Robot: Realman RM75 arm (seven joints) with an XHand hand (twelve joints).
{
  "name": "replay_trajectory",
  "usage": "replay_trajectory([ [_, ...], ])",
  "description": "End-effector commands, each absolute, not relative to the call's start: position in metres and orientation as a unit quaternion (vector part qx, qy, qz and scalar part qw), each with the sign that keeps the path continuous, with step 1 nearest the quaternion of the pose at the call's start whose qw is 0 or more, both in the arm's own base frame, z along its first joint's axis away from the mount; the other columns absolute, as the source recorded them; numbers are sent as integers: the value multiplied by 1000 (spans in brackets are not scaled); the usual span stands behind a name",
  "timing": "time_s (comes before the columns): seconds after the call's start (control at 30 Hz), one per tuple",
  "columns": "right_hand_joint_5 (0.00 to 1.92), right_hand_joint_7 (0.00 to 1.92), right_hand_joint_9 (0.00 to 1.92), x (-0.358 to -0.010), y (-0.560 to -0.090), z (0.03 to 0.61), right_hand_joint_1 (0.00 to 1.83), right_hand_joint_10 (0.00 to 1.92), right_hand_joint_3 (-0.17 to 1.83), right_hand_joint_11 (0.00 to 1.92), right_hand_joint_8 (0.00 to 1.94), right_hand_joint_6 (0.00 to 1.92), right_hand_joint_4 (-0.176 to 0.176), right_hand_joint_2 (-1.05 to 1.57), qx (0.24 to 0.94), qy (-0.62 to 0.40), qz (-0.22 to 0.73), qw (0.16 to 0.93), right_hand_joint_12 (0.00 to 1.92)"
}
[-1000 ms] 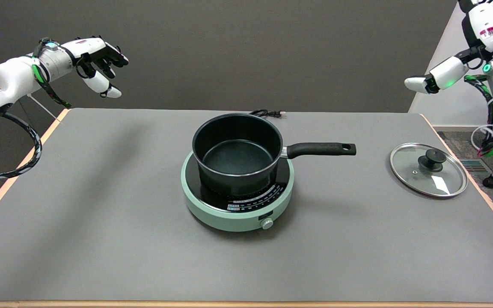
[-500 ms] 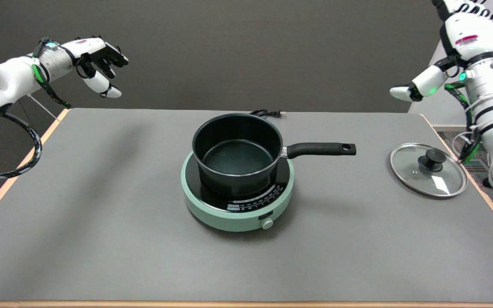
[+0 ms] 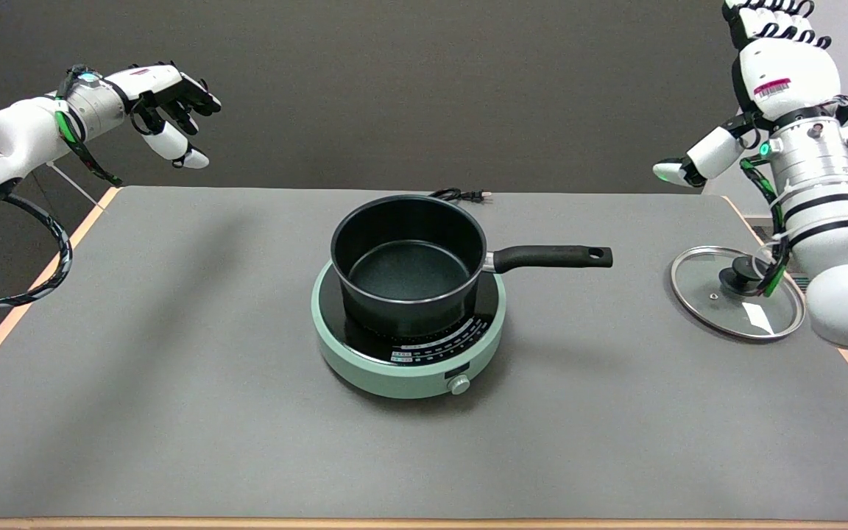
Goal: Pick up the pot lid.
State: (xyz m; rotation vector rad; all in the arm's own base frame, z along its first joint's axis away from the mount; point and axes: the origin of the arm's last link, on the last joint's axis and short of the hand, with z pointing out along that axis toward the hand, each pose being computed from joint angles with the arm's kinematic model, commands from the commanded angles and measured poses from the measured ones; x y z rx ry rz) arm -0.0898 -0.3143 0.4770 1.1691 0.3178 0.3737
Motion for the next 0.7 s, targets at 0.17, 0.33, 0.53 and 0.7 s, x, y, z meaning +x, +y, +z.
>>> replay_trajectory([
  [0.17, 45, 45, 45, -107, -278, 483, 1101, 45, 1031, 45, 45, 45, -176, -411, 520, 209, 208, 801, 45],
  [0.33, 51, 51, 51, -111, -269, 481, 1101, 51, 1032, 51, 51, 51, -176, -412, 527, 203, 232, 792, 51],
  [0.53, 47, 47, 47, -107, -266, 476, 1101, 47, 1033, 47, 47, 47, -176, -415, 539, 214, 248, 776, 47],
  [0.7, 43, 43, 43, -110, -268, 476, 1104, 43, 1015, 43, 43, 43, -176, -427, 548, 196, 257, 772, 43],
])
